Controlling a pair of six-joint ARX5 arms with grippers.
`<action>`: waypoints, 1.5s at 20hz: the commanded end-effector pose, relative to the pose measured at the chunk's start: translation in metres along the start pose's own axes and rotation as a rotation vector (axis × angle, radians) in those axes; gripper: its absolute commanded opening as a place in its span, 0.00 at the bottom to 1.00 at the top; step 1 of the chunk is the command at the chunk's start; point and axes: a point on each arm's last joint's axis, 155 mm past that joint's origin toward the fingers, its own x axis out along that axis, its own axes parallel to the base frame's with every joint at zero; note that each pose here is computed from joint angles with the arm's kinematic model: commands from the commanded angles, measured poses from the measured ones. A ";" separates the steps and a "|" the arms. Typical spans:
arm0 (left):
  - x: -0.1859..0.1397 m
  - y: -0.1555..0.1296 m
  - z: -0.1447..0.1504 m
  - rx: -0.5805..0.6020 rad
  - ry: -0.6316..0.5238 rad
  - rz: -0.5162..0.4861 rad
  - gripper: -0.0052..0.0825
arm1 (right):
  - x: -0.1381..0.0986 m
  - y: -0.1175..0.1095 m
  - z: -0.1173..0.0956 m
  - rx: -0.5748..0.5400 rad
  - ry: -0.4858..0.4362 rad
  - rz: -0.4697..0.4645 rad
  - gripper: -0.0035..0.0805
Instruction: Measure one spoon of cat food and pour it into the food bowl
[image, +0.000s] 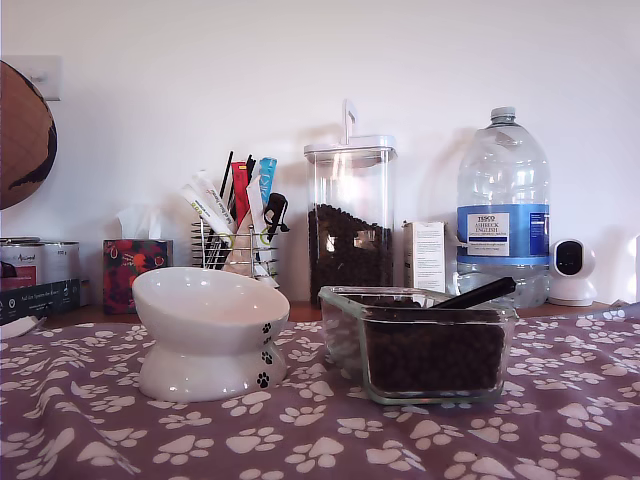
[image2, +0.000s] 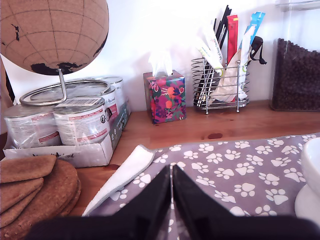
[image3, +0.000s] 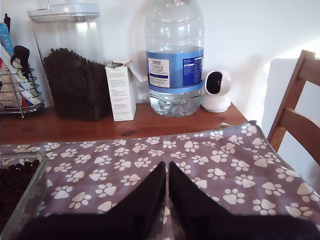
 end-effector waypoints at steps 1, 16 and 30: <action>0.001 -0.002 -0.003 -0.003 -0.002 -0.010 0.04 | 0.000 0.001 -0.001 0.001 0.000 0.002 0.03; -0.001 -0.016 0.005 -0.092 -0.024 -0.088 0.04 | -0.001 0.011 0.006 0.141 -0.022 0.063 0.03; -0.026 -0.081 0.030 -0.204 0.017 -0.439 0.04 | -0.017 0.029 0.043 0.289 0.020 0.157 0.03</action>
